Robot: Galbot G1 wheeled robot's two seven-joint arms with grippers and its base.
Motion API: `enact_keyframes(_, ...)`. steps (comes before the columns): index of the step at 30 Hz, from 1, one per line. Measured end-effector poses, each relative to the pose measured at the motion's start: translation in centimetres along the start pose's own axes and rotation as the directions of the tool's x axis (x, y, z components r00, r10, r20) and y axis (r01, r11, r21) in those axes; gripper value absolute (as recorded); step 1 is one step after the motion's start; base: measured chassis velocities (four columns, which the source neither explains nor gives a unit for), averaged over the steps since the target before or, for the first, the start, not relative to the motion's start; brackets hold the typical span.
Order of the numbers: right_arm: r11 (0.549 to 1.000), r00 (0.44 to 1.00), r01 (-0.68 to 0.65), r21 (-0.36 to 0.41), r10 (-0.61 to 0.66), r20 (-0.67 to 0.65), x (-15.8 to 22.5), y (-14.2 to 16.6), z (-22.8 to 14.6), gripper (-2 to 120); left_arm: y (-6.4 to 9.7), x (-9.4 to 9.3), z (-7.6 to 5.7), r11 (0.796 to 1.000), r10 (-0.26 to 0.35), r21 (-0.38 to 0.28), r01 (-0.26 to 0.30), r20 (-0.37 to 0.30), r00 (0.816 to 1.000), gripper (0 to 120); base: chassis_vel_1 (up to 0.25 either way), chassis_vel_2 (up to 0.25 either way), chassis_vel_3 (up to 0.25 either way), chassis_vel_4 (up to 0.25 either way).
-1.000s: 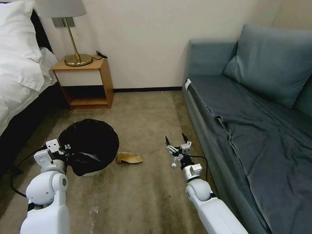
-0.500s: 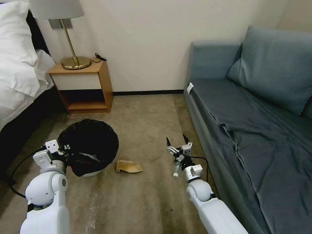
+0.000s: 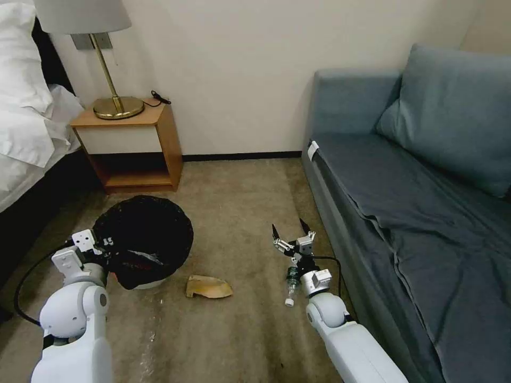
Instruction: Pick up the trash bin, then pick up the garbage on the floor and place it into the trash bin.
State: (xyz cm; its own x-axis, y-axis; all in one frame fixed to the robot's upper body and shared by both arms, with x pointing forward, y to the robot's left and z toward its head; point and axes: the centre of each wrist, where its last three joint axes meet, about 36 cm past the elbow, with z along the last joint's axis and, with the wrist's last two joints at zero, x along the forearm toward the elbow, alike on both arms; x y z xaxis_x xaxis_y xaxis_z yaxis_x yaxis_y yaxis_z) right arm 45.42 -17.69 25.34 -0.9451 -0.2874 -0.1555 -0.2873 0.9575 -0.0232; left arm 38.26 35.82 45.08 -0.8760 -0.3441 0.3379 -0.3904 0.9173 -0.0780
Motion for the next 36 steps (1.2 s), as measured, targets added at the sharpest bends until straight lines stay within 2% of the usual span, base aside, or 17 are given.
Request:
enact_keyframes(3, 0.999, 0.995, -0.052, -0.012, 0.051, -0.091, -0.9, 0.2, -0.9, 100, 0.2, 0.2, 0.1, 1.0, -0.005, 0.002, 0.005, -0.001, 1.0, 4, 0.0, 0.0, 0.0, 0.0)
enact_keyframes(6, 0.976, 0.943, -0.187, -0.107, 0.148, -0.297, -3.0, 1.5, -2.9, 100, 0.4, 0.5, 0.2, 1.0, -0.009, -0.001, 0.009, -0.003, 1.0, 4, 0.0, 0.0, 0.0, 0.0)
enact_keyframes(10, 0.967, 0.903, -0.228, -0.115, 0.166, -0.395, -4.0, 1.8, -3.6, 100, 0.6, 0.7, 0.2, 1.0, -0.014, -0.002, 0.014, -0.003, 1.0, 4, 0.0, 0.0, 0.0, 0.0)
enact_keyframes(11, 0.959, 0.837, -0.267, -0.093, 0.183, -0.515, -5.2, 2.0, -4.5, 100, 0.7, 0.8, 0.3, 1.0, -0.02, -0.003, 0.02, -0.004, 1.0, 4, 0.0, 0.0, 0.0, 0.0)
enact_keyframes(12, 0.959, 0.837, -0.267, -0.093, 0.183, -0.515, -5.2, 2.0, -4.5, 100, 0.7, 0.8, 0.3, 1.0, -0.02, -0.003, 0.02, -0.004, 1.0, 4, 0.0, 0.0, 0.0, 0.0)
enact_keyframes(14, 0.952, 0.744, -0.302, -0.054, 0.2, -0.637, -7.1, 2.1, -5.4, 100, 0.9, 1.0, 0.5, 1.0, -0.026, -0.002, 0.026, -0.008, 1.0, 4, 0.0, 0.0, 0.0, 0.0)
enact_keyframes(15, 0.952, 0.744, -0.302, -0.054, 0.2, -0.637, -7.1, 2.1, -5.4, 100, 0.9, 1.0, 0.5, 1.0, -0.026, -0.002, 0.026, -0.008, 1.0, 4, 0.0, 0.0, 0.0, 0.0)
enact_keyframes(18, 0.95, 0.641, -0.312, -0.017, 0.197, -0.742, -9.2, 1.6, -5.9, 100, 1.1, 1.3, 0.8, 0.999, -0.033, -0.001, 0.033, -0.015, 0.999, 4, 0.0, 0.0, 0.0, 0.0)
enact_keyframes(19, 0.95, 0.641, -0.312, -0.017, 0.197, -0.742, -9.2, 1.6, -5.9, 100, 1.1, 1.3, 0.8, 0.999, -0.033, -0.001, 0.033, -0.015, 0.999, 4, 0.0, 0.0, 0.0, 0.0)
enact_keyframes(21, 0.95, 0.571, -0.313, -0.013, 0.177, -0.801, -10.3, 0.9, -6.0, 100, 1.4, 1.4, 0.9, 0.999, -0.041, -0.001, 0.041, -0.016, 0.999, 4, 0.0, 0.0, 0.0, 0.0)
enact_keyframes(22, 0.95, 0.571, -0.313, -0.013, 0.177, -0.801, -10.3, 0.9, -6.0, 100, 1.4, 1.4, 0.9, 0.999, -0.041, -0.001, 0.041, -0.016, 0.999, 4, 0.0, 0.0, 0.0, 0.0)
enact_keyframes(24, 0.947, 0.509, -0.32, -0.022, 0.152, -0.847, -10.4, 0.7, -5.4, 100, 1.6, 1.4, 0.9, 0.999, -0.045, 0.003, 0.045, -0.013, 0.999, 4, 0.0, 0.0, 0.0, 0.0)
enact_keyframes(25, 0.947, 0.509, -0.32, -0.022, 0.152, -0.847, -10.4, 0.7, -5.4, 100, 1.6, 1.4, 0.9, 0.999, -0.045, 0.003, 0.045, -0.013, 0.999, 4, 0.0, 0.0, 0.0, 0.0)
enact_keyframes(27, 0.949, 0.468, -0.314, -0.024, 0.133, -0.874, -9.8, 0.5, -4.3, 100, 1.7, 1.3, 1.0, 0.999, -0.047, 0.011, 0.047, -0.015, 0.999, 4, 0.0, 0.0, 0.0, 0.0)
enact_keyframes(30, 0.95, 0.453, -0.312, -0.022, 0.128, -0.882, -9.5, 0.3, -3.7, 100, 1.7, 1.3, 1.0, 0.999, -0.047, 0.015, 0.047, -0.016, 0.999, 4, 0.0, 0.0, 0.0, 0.0)
enact_keyframes(33, 0.954, 0.394, -0.299, -0.015, 0.109, -0.913, -7.7, 0.0, -0.9, 100, 2.2, 1.1, 1.2, 0.998, -0.053, 0.025, 0.054, -0.017, 0.998, 4, 0.0, 0.0, 0.0, 0.0)
enact_keyframes(36, 0.958, 0.38, -0.288, -0.003, 0.111, -0.918, -6.9, 0.0, 0.4, 100, 2.4, 1.1, 1.2, 0.998, -0.057, 0.03, 0.058, -0.019, 0.998, 4, 0.0, 0.0, 0.0, 0.0)
